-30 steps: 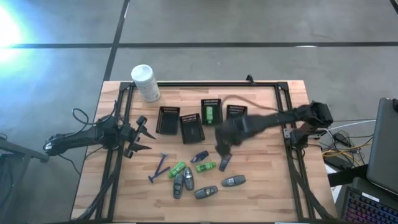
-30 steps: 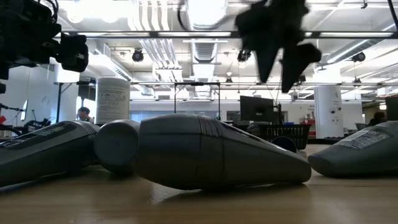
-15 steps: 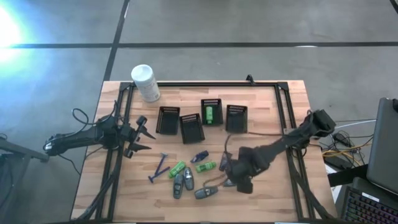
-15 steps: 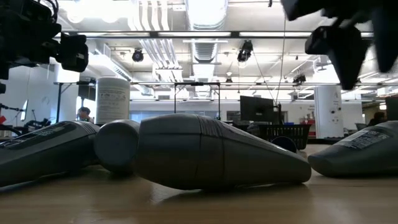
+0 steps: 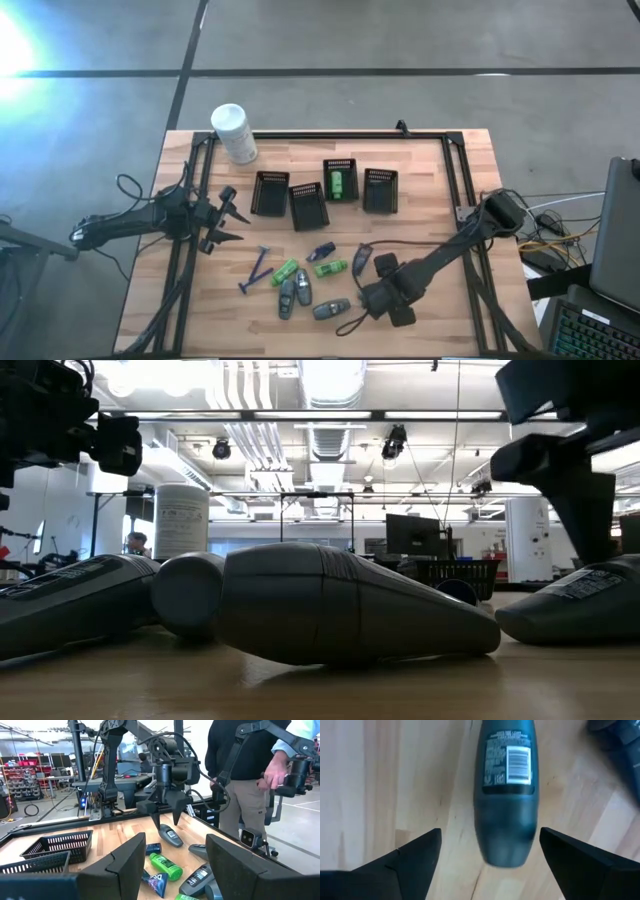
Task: Pick & Place Travel size toiletries
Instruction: Put the deodorant into the middle left bin
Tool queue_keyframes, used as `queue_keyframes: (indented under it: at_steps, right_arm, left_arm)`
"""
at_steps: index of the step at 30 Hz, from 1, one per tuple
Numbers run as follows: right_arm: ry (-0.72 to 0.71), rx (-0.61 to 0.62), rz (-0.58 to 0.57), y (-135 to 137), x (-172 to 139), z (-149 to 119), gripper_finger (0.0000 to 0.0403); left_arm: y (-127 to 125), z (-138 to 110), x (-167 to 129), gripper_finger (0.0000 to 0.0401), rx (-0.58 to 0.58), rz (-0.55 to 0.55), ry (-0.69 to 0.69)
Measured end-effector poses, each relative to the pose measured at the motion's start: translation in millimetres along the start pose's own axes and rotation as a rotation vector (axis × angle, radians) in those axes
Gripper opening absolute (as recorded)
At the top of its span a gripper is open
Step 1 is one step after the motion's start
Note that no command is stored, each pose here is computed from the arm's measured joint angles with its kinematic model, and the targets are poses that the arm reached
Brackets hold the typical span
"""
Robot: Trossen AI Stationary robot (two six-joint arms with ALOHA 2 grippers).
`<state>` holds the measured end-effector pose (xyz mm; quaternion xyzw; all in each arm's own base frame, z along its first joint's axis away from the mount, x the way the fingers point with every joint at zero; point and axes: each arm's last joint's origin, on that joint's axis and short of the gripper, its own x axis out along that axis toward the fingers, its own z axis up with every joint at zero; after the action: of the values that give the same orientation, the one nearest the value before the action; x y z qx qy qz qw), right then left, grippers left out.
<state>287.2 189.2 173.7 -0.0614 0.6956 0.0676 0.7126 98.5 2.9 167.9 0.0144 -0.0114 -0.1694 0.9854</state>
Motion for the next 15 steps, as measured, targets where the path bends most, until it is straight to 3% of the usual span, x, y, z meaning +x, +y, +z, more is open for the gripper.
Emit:
queue_keyframes:
  at_steps: [8,15]
  right_arm:
    - [0.021,0.001,-0.007,5,32,12,0.0346]
    - [0.059,0.054,0.004,8,35,16,0.0303]
  left_arm:
    - [0,0,0,0.0213,0.0,0.0,0.001]
    - [0,0,0,0.0213,-0.001,0.001,0.001]
